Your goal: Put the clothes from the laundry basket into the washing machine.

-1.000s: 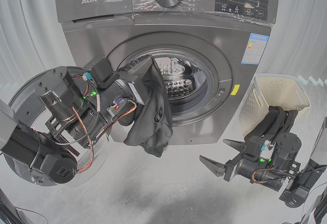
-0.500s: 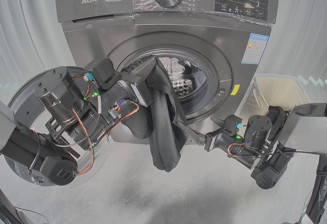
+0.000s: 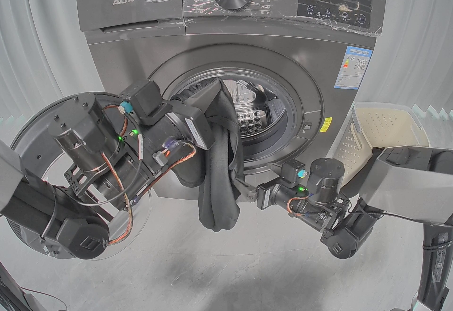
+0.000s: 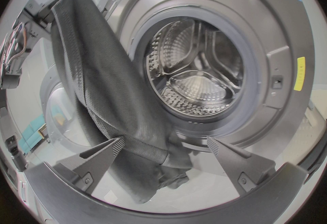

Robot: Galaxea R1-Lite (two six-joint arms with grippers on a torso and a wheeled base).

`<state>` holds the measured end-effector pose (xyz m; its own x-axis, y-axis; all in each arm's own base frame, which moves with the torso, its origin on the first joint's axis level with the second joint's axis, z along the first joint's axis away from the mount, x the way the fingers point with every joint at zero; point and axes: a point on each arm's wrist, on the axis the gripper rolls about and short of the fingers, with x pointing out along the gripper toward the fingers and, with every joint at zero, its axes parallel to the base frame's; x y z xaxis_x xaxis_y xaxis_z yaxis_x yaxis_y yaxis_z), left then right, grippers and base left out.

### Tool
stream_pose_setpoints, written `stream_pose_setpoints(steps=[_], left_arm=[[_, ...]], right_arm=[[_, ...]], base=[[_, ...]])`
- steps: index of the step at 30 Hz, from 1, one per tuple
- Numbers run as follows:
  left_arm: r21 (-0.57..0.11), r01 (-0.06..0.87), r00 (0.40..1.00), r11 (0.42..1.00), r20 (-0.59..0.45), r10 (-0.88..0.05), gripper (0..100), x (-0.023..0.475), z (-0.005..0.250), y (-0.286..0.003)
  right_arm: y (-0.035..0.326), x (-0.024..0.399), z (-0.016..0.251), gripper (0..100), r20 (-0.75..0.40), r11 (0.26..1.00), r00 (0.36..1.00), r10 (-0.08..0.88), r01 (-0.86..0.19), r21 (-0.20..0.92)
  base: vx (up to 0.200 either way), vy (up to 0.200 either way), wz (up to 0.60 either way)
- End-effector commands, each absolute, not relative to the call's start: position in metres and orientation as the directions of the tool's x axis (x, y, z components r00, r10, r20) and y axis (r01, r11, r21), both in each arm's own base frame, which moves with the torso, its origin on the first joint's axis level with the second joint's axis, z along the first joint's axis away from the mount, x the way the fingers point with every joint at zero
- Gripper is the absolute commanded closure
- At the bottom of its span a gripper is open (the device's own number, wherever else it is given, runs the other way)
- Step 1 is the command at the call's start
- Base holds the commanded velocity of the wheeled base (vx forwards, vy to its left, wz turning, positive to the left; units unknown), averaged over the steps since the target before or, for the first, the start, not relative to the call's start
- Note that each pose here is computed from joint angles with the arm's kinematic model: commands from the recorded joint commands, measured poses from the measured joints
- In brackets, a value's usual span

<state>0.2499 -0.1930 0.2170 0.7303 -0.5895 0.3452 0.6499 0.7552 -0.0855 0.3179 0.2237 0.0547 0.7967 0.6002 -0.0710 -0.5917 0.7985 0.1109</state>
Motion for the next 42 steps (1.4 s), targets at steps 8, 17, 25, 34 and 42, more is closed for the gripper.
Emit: stream_pose_setpoints(steps=[8, 17, 25, 34, 42], left_arm=[[-0.086, 0.645, 0.733, 0.759, 0.35, -0.583, 100, 0.251, 0.218, -0.191], [-0.086, 0.648, 0.73, 0.756, 0.351, -0.586, 100, 0.25, 0.219, -0.192], [-0.086, 0.648, 0.731, 0.756, 0.35, -0.586, 100, 0.249, 0.218, -0.192], [-0.085, 0.648, 0.73, 0.757, 0.351, -0.586, 100, 0.25, 0.219, -0.192], [-0.076, 0.645, 0.732, 0.76, 0.35, -0.585, 100, 0.25, 0.219, -0.192]], right_arm=[[0.253, 0.292, 0.049, 0, -0.086, 0.736, 0.731, 0.677, -0.669, 0.11], [0.256, 0.293, 0.051, 0, -0.069, 0.731, 0.729, 0.681, -0.674, 0.106], [0.268, 0.306, 0.048, 0, -0.032, 0.721, 0.722, 0.691, -0.687, 0.093], [0.277, 0.314, 0.037, 0, -0.034, 0.714, 0.714, 0.699, -0.694, 0.092], [0.289, 0.301, 0.025, 0, -0.05, 0.668, 0.666, 0.744, -0.74, 0.084]], base=[[0.0, 0.0, 0.0], [0.0, 0.0, 0.0], [0.0, 0.0, 0.0], [0.0, 0.0, 0.0], [0.0, 0.0, 0.0]])
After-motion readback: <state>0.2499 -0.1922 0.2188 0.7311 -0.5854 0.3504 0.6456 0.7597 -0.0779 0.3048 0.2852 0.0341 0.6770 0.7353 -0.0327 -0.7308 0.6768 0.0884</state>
